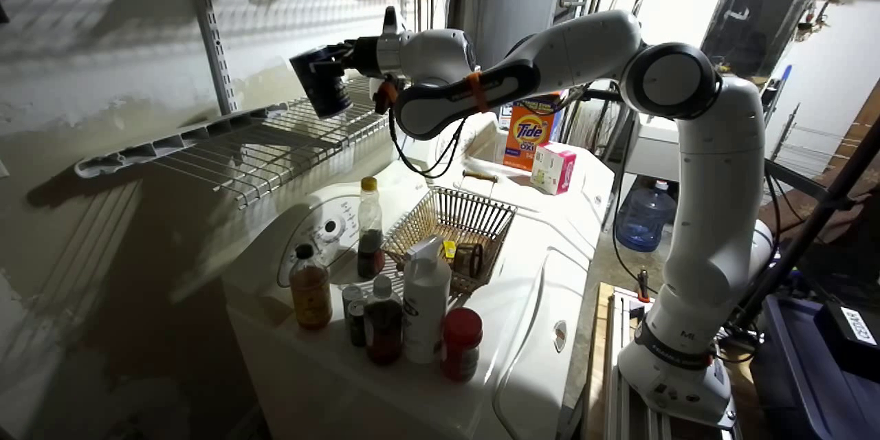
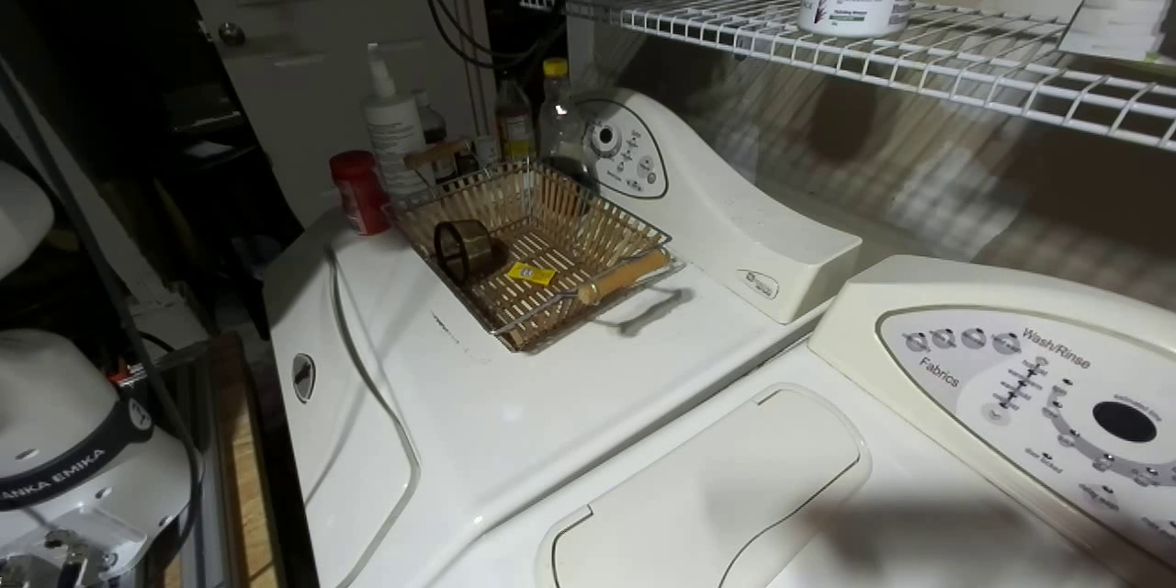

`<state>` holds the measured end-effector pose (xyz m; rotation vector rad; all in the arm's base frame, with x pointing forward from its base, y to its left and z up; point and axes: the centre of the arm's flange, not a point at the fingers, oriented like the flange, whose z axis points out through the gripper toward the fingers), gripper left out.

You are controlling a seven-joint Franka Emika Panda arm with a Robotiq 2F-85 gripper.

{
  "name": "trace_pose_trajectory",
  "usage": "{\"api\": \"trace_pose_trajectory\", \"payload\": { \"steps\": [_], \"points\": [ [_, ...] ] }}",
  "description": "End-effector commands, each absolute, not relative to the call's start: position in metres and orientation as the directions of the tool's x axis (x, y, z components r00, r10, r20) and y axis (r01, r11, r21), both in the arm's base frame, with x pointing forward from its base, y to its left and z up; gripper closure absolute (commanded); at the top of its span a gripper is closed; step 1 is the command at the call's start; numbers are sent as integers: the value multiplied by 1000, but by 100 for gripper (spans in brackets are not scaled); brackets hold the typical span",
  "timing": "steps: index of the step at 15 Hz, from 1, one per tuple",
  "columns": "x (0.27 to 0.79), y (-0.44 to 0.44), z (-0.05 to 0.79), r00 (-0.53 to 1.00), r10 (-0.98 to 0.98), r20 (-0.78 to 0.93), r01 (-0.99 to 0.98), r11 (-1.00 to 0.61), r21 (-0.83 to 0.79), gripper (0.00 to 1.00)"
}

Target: Place the dark blue and white container right-side up.

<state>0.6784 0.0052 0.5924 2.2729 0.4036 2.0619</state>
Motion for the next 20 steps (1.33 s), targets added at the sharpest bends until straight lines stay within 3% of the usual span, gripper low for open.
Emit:
{"api": "trace_pose_trajectory", "payload": {
  "steps": [1, 8, 9, 10, 20],
  "points": [
    [686, 4, 582, 68, 225, 972, 137, -967, 214, 33],
    [689, 4, 570, 63, 230, 971, 139, -966, 220, 33],
    [688, 3, 571, 75, 241, 968, 147, -962, 229, 2],
    [687, 4, 573, 76, 246, 966, 141, -962, 234, 0],
    [663, 9, 622, 59, 392, 918, 67, -919, 388, 0]
  ]
}}
